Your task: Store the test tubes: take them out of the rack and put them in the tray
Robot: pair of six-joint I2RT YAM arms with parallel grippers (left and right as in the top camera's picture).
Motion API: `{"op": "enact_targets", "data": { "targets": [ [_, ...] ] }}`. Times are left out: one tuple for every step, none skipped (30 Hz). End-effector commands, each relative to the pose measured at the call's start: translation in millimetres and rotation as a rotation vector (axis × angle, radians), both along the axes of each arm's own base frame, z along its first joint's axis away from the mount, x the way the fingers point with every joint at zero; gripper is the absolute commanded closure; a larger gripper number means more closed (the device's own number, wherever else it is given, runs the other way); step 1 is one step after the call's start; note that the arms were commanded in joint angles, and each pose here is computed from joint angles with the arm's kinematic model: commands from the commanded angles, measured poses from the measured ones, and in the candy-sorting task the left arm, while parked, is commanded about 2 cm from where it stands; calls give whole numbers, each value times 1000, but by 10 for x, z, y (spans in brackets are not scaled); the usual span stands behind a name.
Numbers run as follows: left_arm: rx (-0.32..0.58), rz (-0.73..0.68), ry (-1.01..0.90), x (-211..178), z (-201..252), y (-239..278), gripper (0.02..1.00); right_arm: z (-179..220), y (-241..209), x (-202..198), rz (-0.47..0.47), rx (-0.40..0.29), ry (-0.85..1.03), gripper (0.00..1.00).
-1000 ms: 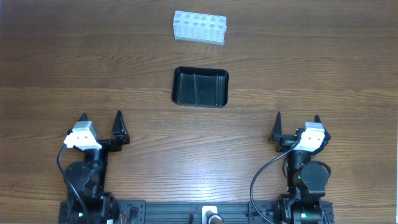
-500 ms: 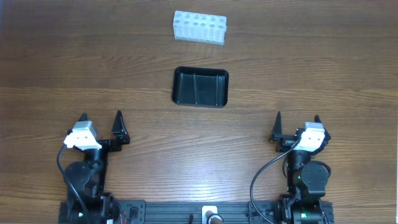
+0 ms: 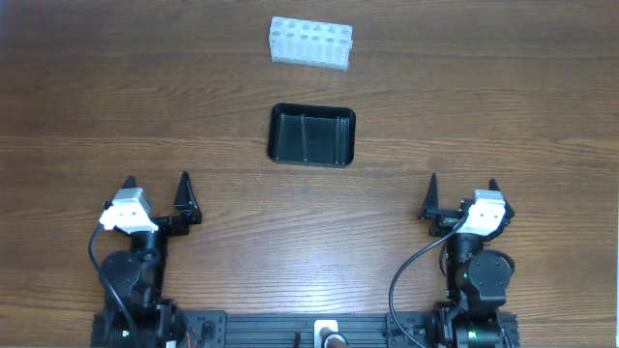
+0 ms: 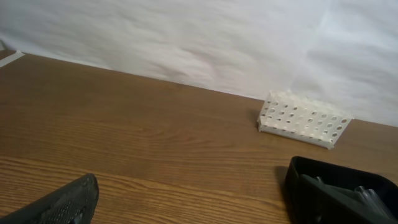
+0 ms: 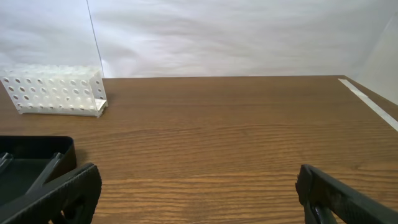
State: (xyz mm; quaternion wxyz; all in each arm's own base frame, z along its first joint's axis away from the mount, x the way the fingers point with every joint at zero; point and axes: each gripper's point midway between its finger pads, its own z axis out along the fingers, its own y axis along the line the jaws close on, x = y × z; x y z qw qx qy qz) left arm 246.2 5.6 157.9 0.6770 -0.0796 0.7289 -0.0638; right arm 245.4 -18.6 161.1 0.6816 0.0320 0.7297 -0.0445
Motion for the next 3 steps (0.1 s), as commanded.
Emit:
{"op": "enact_targets", "data": {
  "targets": [
    [15, 3, 1, -2, -16, 8, 20, -24, 37, 2, 18, 7, -2, 9],
    [15, 3, 2, -2, -18, 8, 20, -24, 37, 2, 18, 7, -2, 9],
    [15, 3, 1, -2, -16, 8, 20, -24, 37, 2, 18, 7, -2, 7]
  ]
}}
